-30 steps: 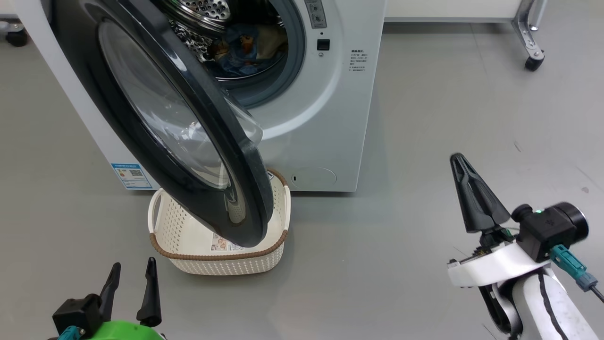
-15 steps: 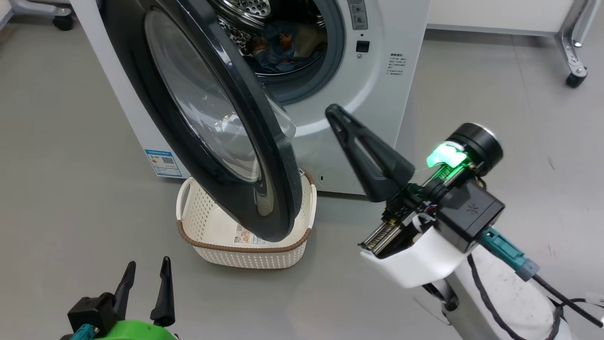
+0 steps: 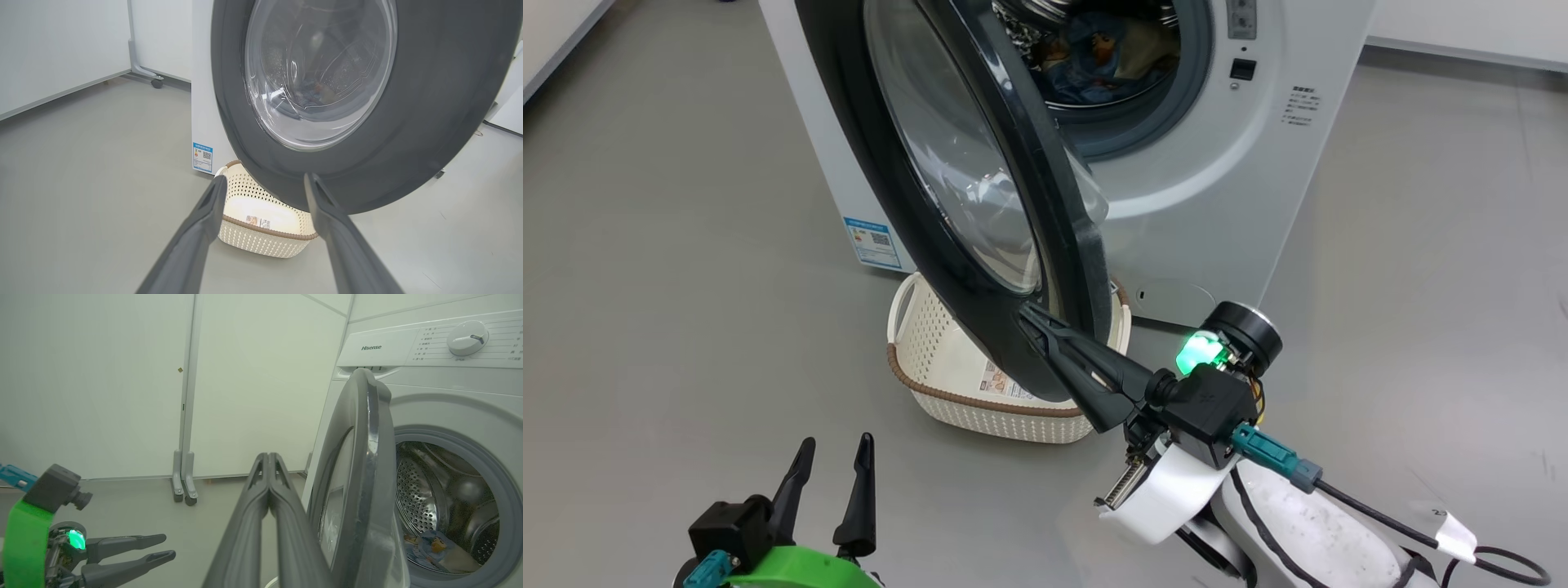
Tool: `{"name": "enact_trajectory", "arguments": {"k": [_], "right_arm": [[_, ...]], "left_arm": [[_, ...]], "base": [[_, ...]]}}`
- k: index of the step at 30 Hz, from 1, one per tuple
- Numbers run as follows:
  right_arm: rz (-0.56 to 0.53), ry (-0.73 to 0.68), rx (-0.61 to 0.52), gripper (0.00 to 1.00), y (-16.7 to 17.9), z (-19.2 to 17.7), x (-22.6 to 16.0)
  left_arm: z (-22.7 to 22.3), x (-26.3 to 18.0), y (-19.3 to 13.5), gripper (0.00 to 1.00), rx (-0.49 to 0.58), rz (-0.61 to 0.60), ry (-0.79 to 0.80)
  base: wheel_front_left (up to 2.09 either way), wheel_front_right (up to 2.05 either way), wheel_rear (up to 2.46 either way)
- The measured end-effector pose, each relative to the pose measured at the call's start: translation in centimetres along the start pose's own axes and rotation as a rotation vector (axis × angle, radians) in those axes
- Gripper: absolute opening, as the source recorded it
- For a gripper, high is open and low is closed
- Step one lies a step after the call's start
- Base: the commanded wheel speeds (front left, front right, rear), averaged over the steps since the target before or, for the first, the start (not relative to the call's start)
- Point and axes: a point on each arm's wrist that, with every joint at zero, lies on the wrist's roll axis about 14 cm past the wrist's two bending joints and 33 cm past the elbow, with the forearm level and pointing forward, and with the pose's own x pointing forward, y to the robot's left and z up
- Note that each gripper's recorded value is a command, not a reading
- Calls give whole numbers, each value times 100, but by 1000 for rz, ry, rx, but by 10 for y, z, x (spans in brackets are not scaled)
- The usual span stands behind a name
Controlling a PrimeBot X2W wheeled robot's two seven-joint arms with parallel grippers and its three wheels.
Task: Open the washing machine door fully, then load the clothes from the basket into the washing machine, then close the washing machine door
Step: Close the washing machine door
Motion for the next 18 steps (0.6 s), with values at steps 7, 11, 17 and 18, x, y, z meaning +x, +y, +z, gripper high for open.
{"name": "enact_trajectory", "arguments": {"k": [7,11,17,18], "right_arm": [[39,99,121,0,15,-44,-1],[28,133,161,0,10,-62,-1],[20,158,199,0,2,-79,1],[16,159,200,0,-1,-81,2]], "left_arm": [[1,-1,6,100,-8,29,-1],[5,2,10,100,-2,48,-9],[6,4,21,100,1,85,-9],[6,4,22,100,2,90,-6]], "base": [[0,0,0],[0,0,0],[0,0,0],[0,0,0]]}}
